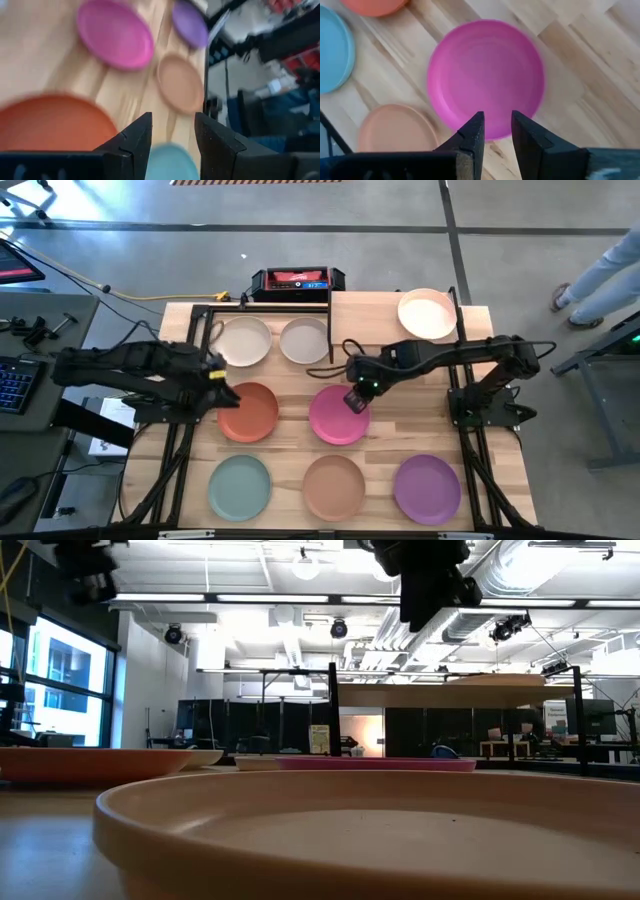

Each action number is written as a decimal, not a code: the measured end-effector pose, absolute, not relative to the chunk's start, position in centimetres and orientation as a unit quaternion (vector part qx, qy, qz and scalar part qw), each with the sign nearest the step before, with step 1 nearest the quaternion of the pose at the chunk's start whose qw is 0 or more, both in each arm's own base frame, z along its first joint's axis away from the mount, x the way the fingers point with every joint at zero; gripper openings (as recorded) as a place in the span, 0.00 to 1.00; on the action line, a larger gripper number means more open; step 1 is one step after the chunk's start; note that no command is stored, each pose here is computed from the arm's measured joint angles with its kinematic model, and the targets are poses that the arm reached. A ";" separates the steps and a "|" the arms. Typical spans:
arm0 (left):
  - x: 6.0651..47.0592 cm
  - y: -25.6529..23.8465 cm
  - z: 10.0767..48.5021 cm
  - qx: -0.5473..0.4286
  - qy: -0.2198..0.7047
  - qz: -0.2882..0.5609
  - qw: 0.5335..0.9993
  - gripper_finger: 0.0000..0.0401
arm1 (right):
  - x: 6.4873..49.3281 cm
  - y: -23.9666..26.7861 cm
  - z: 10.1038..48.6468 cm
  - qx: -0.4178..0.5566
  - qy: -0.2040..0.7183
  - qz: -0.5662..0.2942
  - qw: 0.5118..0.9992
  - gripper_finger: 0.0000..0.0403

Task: Place and stack plates onto a shelf
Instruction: Stack the blue plate on top of the white plate on the shelf

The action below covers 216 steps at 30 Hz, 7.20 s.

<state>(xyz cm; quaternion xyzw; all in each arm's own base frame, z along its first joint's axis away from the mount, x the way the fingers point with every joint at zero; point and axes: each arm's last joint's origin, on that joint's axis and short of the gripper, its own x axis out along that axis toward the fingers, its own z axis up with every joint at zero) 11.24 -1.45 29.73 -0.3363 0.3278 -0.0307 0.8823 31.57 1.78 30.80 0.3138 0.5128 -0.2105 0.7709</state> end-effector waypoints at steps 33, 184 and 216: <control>14.9 -12.1 22.1 -0.318 0.616 0.079 0.717 0.34 | 30.9 6.6 30.8 0.253 0.521 -0.177 0.796 0.19; 27.0 -4.9 25.2 -0.332 0.423 0.335 0.773 0.00 | 34.9 5.9 29.6 0.238 0.413 -0.211 0.853 0.28; 27.3 -4.8 25.3 -0.317 0.419 0.324 0.787 0.06 | 35.9 6.1 26.6 0.259 0.457 -0.248 0.814 0.01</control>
